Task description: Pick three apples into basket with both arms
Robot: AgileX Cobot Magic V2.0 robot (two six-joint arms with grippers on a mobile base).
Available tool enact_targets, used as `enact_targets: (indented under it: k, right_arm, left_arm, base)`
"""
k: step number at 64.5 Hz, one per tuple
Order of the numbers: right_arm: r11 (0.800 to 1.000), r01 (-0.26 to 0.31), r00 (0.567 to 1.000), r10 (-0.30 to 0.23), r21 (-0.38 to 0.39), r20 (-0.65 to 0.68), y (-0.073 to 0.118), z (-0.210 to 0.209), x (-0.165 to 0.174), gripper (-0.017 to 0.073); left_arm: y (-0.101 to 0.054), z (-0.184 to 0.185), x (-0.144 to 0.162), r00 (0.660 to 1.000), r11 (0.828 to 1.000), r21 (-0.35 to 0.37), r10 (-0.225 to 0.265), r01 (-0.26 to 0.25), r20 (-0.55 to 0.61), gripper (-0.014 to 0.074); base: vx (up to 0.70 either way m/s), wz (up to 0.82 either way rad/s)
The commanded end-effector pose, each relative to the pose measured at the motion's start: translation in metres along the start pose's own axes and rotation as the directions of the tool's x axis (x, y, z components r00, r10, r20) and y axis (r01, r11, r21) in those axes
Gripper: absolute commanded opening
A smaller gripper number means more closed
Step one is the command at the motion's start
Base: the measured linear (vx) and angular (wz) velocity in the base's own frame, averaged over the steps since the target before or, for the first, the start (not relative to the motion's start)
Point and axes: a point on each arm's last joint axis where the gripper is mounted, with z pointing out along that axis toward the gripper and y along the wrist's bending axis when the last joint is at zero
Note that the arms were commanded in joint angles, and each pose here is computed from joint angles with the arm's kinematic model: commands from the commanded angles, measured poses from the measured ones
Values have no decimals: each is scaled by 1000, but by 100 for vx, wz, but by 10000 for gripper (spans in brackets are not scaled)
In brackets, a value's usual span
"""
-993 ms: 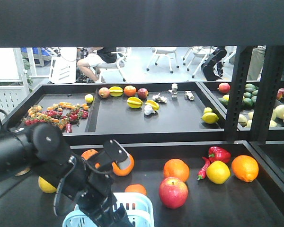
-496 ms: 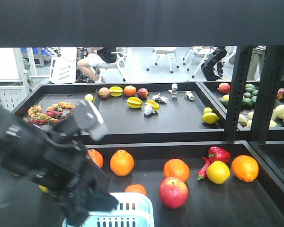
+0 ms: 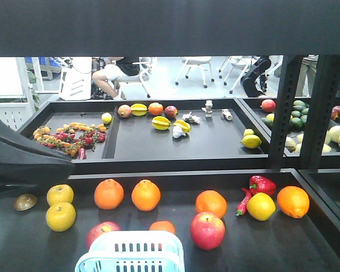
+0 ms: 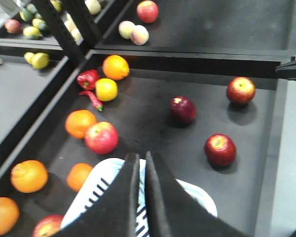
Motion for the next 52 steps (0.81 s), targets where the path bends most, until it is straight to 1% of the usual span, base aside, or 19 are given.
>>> enact_targets:
  k: [1, 12, 18, 23, 25, 29, 31, 34, 35, 37, 40, 41, 42, 44, 45, 46, 49, 50, 52]
  right_arm:
    - [1000, 9, 998, -9, 7, 65, -1, 0, -7, -1]
    - [1000, 15, 998, -15, 8, 65, -1, 0, -7, -1]
    - [993, 114, 991, -116, 33, 62, -2, 0, -7, -1]
    - [977, 206, 975, -210, 59, 68, -4, 0, -8, -1]
    - [975, 214, 971, -219, 63, 99, -4, 0, -11, -1]
    - [980, 188, 956, -198, 67, 217, -2, -2, -21, -1]
    - [987, 150, 935, -162, 62, 316, -1, -5, -30, -1]
    - [999, 41, 883, -48, 24, 466, 0, -10, -43, -1]
    - [1000, -3, 851, 1, 2, 524, 0, -13, -48, -1]
    - [998, -53, 789, 58, -27, 612, -1, -19, -57, -1]
    - [997, -71, 700, 79, -41, 709, -2, -27, -65, -1]
    - [998, -61, 653, 65, -33, 754, -2, -31, -70, -1]
    - [998, -54, 625, 54, -26, 779, -2, -34, -73, -1]
    - [999, -50, 582, 36, -8, 813, -3, -40, -79, -1]
    - [998, -61, 577, 42, -9, 816, -4, -41, -82, -1]
    - [998, -69, 580, 50, -12, 813, -5, -43, -84, -1]
    - [995, -91, 654, 80, -26, 753, -6, -44, -96, -1]
    - [995, -95, 687, 88, -30, 721, -6, -45, -100, -1]
    - [997, -75, 780, 71, -20, 621, -6, -45, -108, -1]
  left_arm:
    - [0, -13, -12, 996, 998, -60, 14, -10, 83, -8]
    - [-1, -13, -11, 997, 999, -51, 13, -9, 78, -8]
    - [-1, -13, -11, 997, 999, -51, 13, -9, 77, -8]
    - [-1, -13, -11, 997, 999, -51, 13, -9, 77, -8]
    - [-1, -13, -11, 997, 999, -51, 13, -9, 77, -8]
    - [-1, -13, -11, 997, 999, -51, 13, -9, 77, -8]
    - [-1, -13, -11, 997, 999, -50, 13, -9, 78, -8]
    - [-1, -13, -11, 997, 999, -50, 13, -9, 78, -8]
    - [-1, -13, -11, 997, 999, -50, 13, -9, 78, -8]
    - [-1, -13, -11, 997, 999, -50, 13, -9, 78, -8]
    - [-1, -13, -11, 997, 999, -50, 13, -9, 78, -8]
    - [-1, -13, -11, 997, 999, -50, 13, -9, 78, -8]
    - [-1, -13, -11, 997, 999, -50, 13, -9, 78, -8]
    - [-1, -13, -11, 997, 999, -50, 13, -9, 78, -8]
    - [-1, -13, -11, 997, 999, -50, 13, -9, 78, -8]
    - [-1, -13, -11, 997, 999, -50, 13, -9, 78, -8]
    - [-1, -13, -11, 997, 999, -50, 13, -9, 78, -8]
    - [-1, -13, -11, 997, 999, -49, 13, -9, 77, -8]
    - [-1, -13, -11, 997, 999, -49, 13, -9, 77, -8]
  base:
    - [0, 0]
    - [0, 0]
    - [0, 0]
    - [0, 0]
    - [0, 0]
    - [0, 0]
    - [0, 0]
    - [0, 0]
    - [0, 0]
    - [0, 0]
    - [0, 0]
    - [0, 0]
    - [0, 0]
    - [0, 0]
    - [0, 0]
    - [0, 0]
    - [0, 0]
    - [0, 0]
    - [0, 0]
